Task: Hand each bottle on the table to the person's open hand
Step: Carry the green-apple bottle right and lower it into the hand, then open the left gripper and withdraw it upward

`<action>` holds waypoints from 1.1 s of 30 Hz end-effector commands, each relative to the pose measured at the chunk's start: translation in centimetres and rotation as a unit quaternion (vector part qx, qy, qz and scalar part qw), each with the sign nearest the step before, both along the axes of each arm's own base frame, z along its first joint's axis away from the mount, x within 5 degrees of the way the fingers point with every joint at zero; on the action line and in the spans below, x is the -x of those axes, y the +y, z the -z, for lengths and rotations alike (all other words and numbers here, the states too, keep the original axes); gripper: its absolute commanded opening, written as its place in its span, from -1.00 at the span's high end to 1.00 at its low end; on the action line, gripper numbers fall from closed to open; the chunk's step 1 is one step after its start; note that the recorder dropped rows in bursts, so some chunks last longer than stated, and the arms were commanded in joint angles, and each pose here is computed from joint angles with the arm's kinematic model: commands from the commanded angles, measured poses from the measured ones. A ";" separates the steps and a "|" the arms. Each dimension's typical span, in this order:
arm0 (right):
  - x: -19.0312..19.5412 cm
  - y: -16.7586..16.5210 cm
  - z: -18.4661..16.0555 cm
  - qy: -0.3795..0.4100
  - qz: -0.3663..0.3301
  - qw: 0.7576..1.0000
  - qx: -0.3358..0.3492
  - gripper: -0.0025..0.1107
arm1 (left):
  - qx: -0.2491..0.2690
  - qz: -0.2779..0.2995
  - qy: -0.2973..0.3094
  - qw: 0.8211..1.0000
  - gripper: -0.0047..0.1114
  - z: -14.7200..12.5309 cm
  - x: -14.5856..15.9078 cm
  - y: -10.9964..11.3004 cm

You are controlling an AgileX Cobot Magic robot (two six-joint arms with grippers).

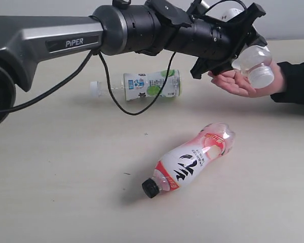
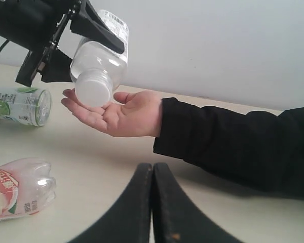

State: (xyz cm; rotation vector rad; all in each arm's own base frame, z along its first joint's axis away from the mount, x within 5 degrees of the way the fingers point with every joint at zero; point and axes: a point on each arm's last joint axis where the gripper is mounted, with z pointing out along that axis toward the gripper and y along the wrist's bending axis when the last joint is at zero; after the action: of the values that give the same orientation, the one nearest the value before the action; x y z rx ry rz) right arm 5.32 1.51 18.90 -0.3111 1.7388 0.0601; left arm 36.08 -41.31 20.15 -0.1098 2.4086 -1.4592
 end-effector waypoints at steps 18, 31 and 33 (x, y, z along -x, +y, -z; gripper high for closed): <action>0.0 -0.1 0.0 -0.006 0.003 1.000 0.001 0.96 | 0.001 0.057 0.019 0.998 0.56 3.0 -0.6 -1.8; 0.0 -0.1 0.0 -0.006 0.003 1.000 0.001 0.96 | -0.005 0.105 -0.001 0.994 -0.48 1.5 0.0 -1.4; 0.0 -0.1 0.0 -0.006 0.003 1.000 0.001 0.96 | -0.011 0.115 -0.007 0.993 -0.48 1.0 0.0 -1.1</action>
State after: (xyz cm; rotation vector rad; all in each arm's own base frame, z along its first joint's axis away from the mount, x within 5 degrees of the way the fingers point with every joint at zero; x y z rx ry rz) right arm 5.32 1.51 18.90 -0.3111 1.7388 0.0601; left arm 35.98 -42.98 17.35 0.1137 2.5178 -1.5299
